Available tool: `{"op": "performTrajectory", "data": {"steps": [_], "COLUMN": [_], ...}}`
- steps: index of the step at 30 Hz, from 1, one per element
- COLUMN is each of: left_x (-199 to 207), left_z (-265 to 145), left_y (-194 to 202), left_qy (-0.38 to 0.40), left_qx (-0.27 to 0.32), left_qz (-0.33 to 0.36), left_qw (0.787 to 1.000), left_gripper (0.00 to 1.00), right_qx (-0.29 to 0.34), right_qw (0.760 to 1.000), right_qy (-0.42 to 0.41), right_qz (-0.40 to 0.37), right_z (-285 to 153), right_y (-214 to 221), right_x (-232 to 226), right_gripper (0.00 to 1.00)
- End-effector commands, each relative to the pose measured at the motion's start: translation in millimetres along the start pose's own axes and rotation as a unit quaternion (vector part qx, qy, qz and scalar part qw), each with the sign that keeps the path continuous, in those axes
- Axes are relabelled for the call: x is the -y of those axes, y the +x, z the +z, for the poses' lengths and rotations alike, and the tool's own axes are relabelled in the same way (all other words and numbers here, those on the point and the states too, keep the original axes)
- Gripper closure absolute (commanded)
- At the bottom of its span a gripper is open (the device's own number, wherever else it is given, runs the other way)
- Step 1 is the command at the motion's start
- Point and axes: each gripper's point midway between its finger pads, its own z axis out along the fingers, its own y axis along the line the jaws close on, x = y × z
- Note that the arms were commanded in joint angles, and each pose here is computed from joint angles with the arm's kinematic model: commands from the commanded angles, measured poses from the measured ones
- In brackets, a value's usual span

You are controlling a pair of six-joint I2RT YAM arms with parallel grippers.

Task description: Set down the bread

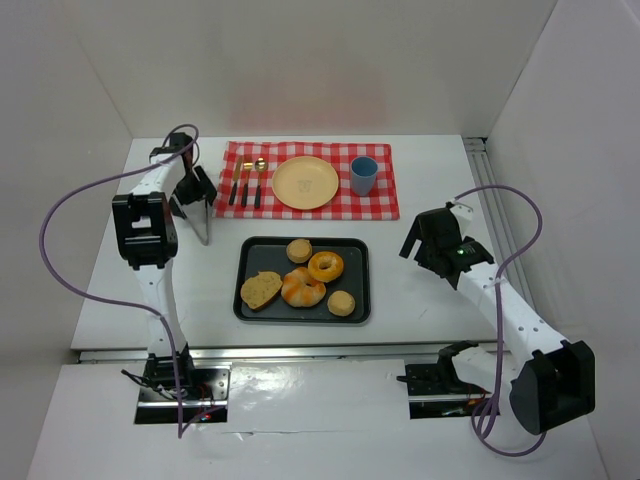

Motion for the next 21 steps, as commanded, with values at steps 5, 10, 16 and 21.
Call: {"op": "performTrajectory", "data": {"steps": [5,10,16,21], "left_x": [13.6,4.6,-3.9,22.9], "left_z": [-2.2,-36.1,-146.5,-215.6], "left_y": [-34.0,-45.5,-63.1,-8.7], "left_qy": [0.038,0.036,0.053,0.119], "left_qx": [0.044,0.084,0.187,0.185], "left_qz": [0.0,0.004,0.005,0.106], "left_qw": [0.998,0.996,0.981,0.97], "left_gripper": [0.32,0.65,0.65,0.63], "right_qx": [0.005,0.006,0.009,0.013], "right_qw": [1.0,1.0,1.0,0.999], "right_qy": [-0.012,-0.009,-0.029,-0.039], "right_qz": [-0.003,0.0,-0.004,-0.006], "right_z": [3.4,4.1,1.4,-0.3], "right_y": [-3.5,-4.7,-5.6,-9.6], "right_x": [-4.9,-2.8,-7.9,-12.5], "right_gripper": [0.0,0.0,0.0,0.0]}}
